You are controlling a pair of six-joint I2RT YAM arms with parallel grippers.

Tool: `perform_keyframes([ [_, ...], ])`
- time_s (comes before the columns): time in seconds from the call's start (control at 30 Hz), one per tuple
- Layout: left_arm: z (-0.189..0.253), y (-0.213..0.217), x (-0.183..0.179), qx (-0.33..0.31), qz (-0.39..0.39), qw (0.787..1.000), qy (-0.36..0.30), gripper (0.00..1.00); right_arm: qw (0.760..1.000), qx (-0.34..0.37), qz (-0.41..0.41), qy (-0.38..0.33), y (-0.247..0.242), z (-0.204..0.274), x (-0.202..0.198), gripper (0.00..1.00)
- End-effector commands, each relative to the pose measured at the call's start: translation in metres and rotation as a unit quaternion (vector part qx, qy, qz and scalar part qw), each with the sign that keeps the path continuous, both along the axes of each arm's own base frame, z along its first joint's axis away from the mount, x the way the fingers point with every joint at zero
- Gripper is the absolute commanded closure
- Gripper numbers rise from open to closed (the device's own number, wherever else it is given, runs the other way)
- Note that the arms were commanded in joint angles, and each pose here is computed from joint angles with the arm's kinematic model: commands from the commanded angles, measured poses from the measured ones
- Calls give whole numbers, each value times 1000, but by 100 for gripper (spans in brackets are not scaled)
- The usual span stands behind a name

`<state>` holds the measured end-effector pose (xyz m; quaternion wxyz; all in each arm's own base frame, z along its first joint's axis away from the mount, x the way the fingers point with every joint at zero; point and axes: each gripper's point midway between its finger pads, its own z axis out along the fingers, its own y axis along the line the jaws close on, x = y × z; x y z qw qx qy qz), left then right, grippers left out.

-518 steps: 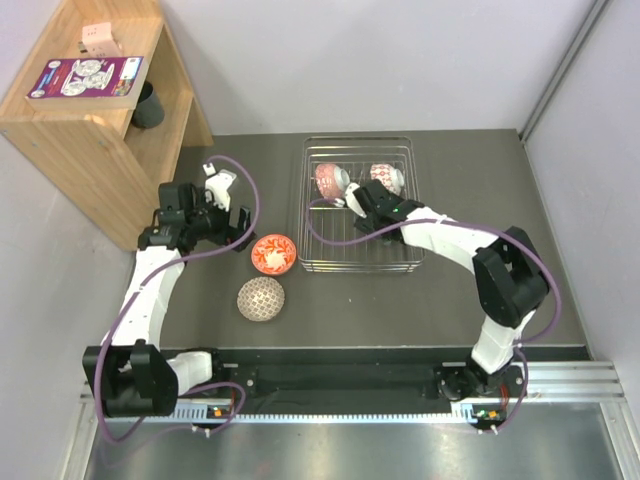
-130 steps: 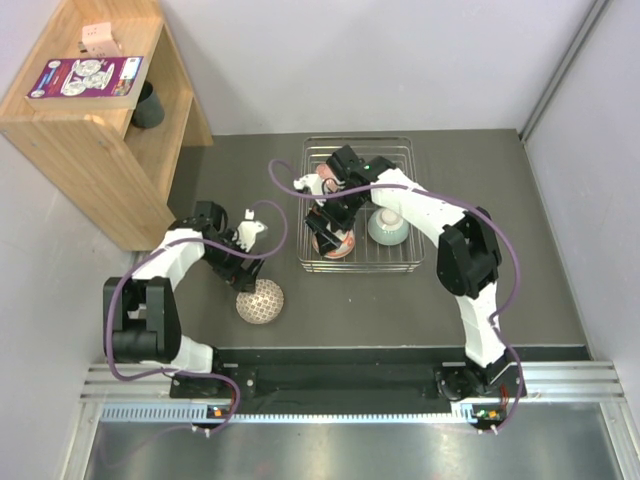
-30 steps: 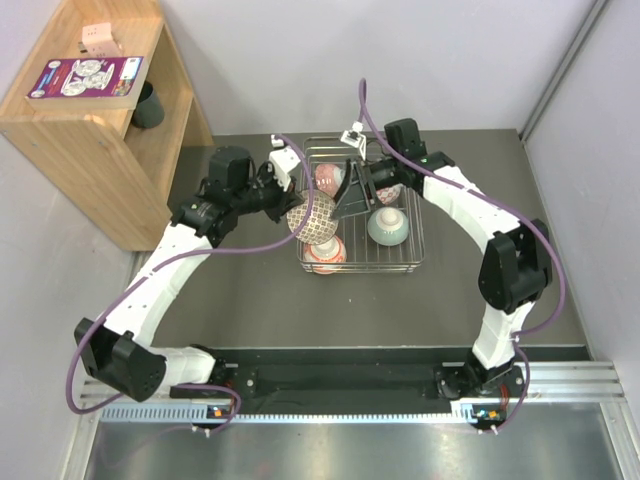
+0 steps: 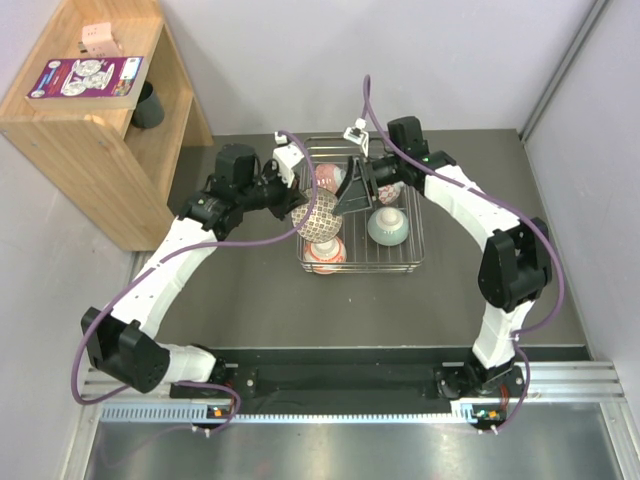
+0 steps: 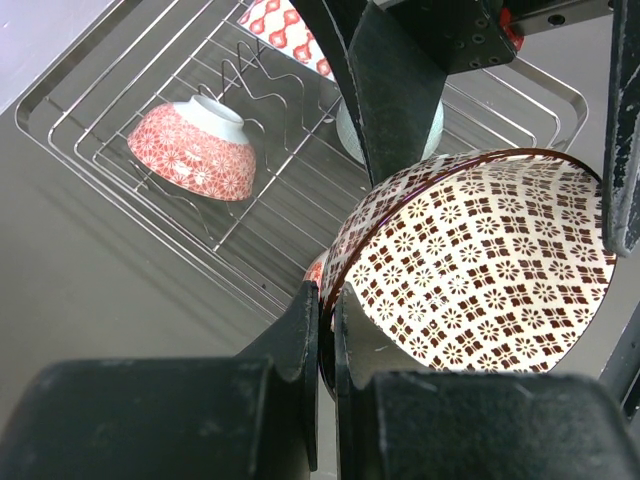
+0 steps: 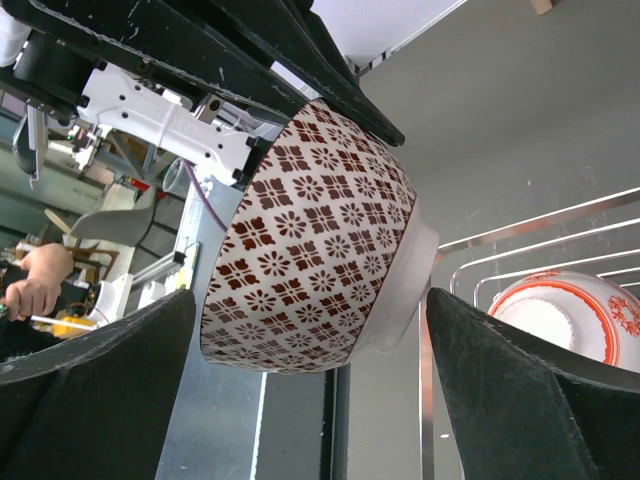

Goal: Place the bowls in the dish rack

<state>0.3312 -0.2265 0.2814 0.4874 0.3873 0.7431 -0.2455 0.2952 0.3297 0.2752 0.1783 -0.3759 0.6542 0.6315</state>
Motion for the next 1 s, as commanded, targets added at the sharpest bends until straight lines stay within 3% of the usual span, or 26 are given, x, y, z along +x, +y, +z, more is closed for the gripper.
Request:
perform_keyframes([
  [0.0,49,-10,7,-45,-11,997,-67,100,999,20,25,-17,6,8,-5,6],
  [0.03,48,-10,7,-45,-11,997,-67,100,999,20,25,-16,6,6,-5,12],
  [0.2,47,-9,7,-43,-9,997,-68,100,999,22,29,-2,7,4,-7,21],
  [0.37,47,-9,7,-42,-9,997,-70,100,998,30,45,13,9,4,-11,46],
  [0.47,46,-8,6,-41,-10,997,-69,100,998,32,54,25,10,4,-15,75],
  [0.5,45,-8,7,-41,-10,997,-69,100,998,34,57,24,12,4,-16,89],
  [0.57,43,-9,6,-39,-13,997,-66,100,997,34,57,25,11,4,-16,100],
  [0.7,40,-10,5,-38,-16,997,-63,100,998,32,51,23,11,2,-16,100],
  [0.83,39,-10,3,-37,-23,997,-64,71,999,28,35,16,10,0,-12,100],
  [0.9,37,-10,2,-36,-23,997,-61,51,999,23,24,19,9,-3,-8,100],
  [0.97,35,-10,1,-34,-24,997,-61,39,1000,19,9,17,8,-5,-3,100],
])
